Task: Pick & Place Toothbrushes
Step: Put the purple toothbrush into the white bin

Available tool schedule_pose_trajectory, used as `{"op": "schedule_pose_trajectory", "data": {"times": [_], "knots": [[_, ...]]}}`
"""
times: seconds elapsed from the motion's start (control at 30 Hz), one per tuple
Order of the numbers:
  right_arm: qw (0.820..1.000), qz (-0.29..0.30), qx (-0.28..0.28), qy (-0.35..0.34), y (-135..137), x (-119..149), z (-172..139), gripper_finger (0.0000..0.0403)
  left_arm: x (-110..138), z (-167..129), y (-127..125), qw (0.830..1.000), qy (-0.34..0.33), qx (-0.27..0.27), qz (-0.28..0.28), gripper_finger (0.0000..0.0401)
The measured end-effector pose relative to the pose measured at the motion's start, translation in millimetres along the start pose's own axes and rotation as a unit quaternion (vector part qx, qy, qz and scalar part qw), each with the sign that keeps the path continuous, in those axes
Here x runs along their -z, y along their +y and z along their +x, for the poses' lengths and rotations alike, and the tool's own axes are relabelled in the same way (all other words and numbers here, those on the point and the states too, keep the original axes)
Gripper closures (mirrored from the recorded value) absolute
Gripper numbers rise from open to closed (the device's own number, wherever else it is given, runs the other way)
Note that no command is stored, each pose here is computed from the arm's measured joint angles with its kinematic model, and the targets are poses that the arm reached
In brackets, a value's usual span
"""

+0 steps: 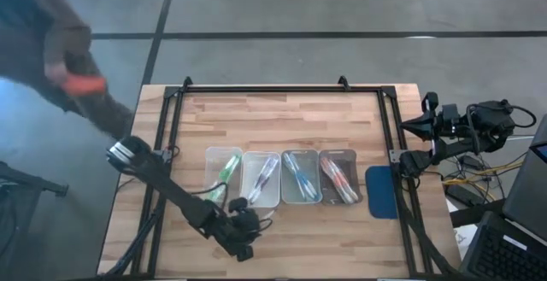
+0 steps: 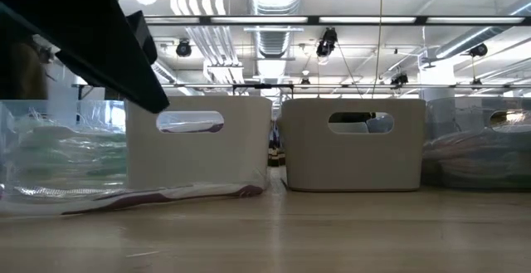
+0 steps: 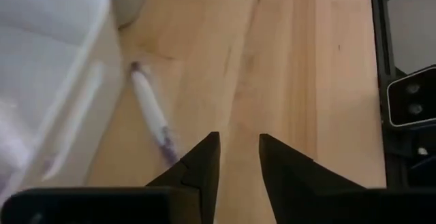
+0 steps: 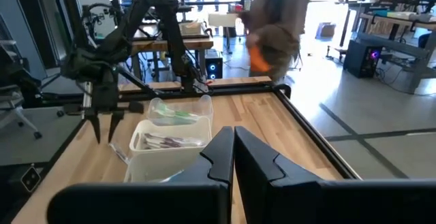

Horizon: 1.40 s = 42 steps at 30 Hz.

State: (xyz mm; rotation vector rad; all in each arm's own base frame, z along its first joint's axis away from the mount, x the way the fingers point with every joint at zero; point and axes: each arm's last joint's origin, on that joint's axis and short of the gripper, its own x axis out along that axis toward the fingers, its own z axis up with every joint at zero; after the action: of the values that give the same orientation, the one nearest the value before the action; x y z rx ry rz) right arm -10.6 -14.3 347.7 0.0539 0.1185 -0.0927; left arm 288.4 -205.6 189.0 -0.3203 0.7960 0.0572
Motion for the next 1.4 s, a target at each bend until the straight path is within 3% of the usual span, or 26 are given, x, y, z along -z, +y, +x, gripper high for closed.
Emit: {"op": "schedule_pose_trajectory", "data": {"times": [0.2,0.4,0.47,0.83,1.4], "knots": [[1.000,0.000,0.000,0.000,0.0,0.0,0.0,0.0394,-3.5,16.6,-13.4,0.999,0.026,-0.023,-0.002,0.0302],[1.000,0.002,0.000,0.000,0.0,0.0,0.0,0.0394,-1.3,21.9,-9.5,0.988,0.062,-0.134,-0.041,0.0315],[1.000,0.000,0.000,0.000,0.0,0.0,0.0,0.0394,-0.2,24.0,-7.4,0.985,0.067,-0.149,-0.050,0.0318],[1.000,0.002,0.000,0.000,0.0,0.0,0.0,0.0394,5.0,36.4,-3.0,0.982,0.082,-0.157,-0.061,0.0317],[1.000,0.000,0.000,0.000,0.0,0.0,0.0,0.0394,6.9,38.4,-8.7,0.985,0.136,-0.096,-0.036,0.0319]]}}
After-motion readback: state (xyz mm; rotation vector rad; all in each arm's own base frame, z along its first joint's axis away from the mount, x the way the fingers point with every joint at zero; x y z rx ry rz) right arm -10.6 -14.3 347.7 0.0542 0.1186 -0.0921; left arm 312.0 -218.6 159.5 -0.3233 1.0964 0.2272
